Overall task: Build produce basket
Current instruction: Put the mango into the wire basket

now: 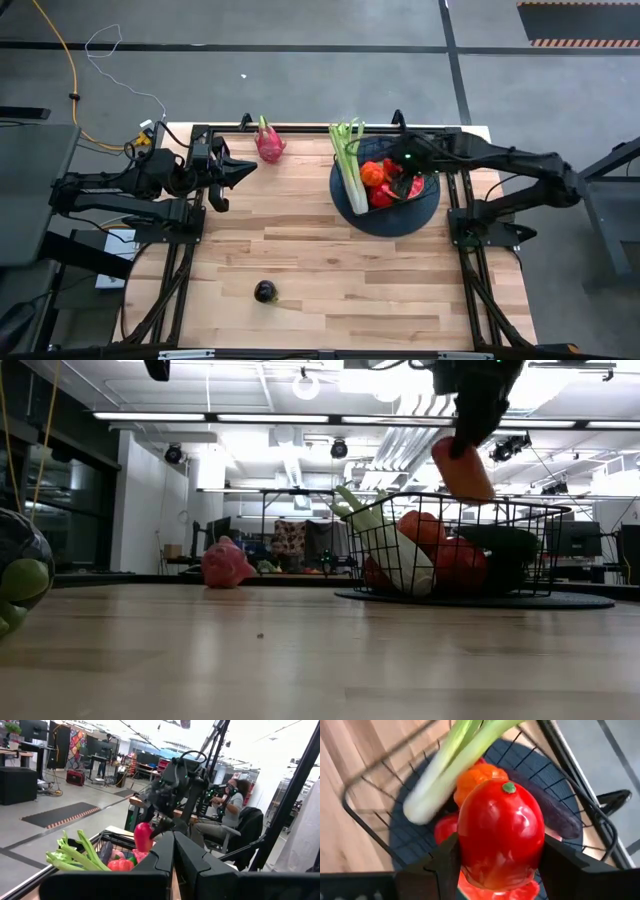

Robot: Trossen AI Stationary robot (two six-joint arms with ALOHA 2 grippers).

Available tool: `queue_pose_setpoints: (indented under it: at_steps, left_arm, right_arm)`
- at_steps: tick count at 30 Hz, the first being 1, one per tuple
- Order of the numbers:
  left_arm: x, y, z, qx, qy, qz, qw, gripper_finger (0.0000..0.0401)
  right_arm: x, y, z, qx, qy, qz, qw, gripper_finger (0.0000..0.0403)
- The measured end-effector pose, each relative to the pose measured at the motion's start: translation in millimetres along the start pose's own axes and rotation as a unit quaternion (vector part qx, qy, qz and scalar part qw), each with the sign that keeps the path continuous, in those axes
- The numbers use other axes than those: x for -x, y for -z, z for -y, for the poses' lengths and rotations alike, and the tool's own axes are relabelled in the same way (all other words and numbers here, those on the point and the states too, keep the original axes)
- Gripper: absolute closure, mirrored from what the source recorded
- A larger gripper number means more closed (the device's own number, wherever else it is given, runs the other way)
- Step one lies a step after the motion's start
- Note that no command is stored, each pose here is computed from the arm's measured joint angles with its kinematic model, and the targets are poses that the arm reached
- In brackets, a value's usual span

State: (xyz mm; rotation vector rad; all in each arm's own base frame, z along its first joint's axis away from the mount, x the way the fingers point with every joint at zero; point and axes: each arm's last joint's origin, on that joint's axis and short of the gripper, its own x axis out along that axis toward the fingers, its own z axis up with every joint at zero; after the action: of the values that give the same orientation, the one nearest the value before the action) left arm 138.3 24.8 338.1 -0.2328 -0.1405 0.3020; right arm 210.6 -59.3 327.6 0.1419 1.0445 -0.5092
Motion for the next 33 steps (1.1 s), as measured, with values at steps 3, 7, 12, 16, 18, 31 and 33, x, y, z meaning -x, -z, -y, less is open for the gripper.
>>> queue_pose_setpoints:
  at_steps: [3,7,12,16,18,31,33]
  left_arm:
    - [0,1,0,-0.001,-0.001,-0.004,1.000,0.0401]
    - [0,2,-1,-0.002,-0.002,-0.011,1.000,0.0401]
    - [0,3,-1,-0.003,-0.003,-0.015,1.000,0.0401]
    - [0,3,-1,-0.003,-0.003,-0.015,1.000,0.0401]
    - [0,3,-1,-0.003,-0.003,-0.015,1.000,0.0401]
    - [0,3,-1,-0.003,-0.003,-0.015,1.000,0.0401]
    - [0,3,-1,-0.003,-0.003,-0.015,1.000,0.0401]
  right_arm:
    - [-12,-3,-3,0.040,0.003,-0.021,0.999,0.0198]
    - [-23,-4,-6,0.060,0.008,-0.051,0.997,0.0198]
    - [-31,-2,-7,0.130,0.011,-0.085,0.988,0.0198]
    - [-37,-3,-6,0.147,0.011,-0.097,0.984,0.0198]
    - [-40,-3,-4,0.146,0.014,-0.106,0.984,0.0198]
    - [-53,-4,8,0.143,0.020,-0.139,0.980,0.0137]
    - [-53,-4,8,0.146,0.019,-0.138,0.979,0.0127]
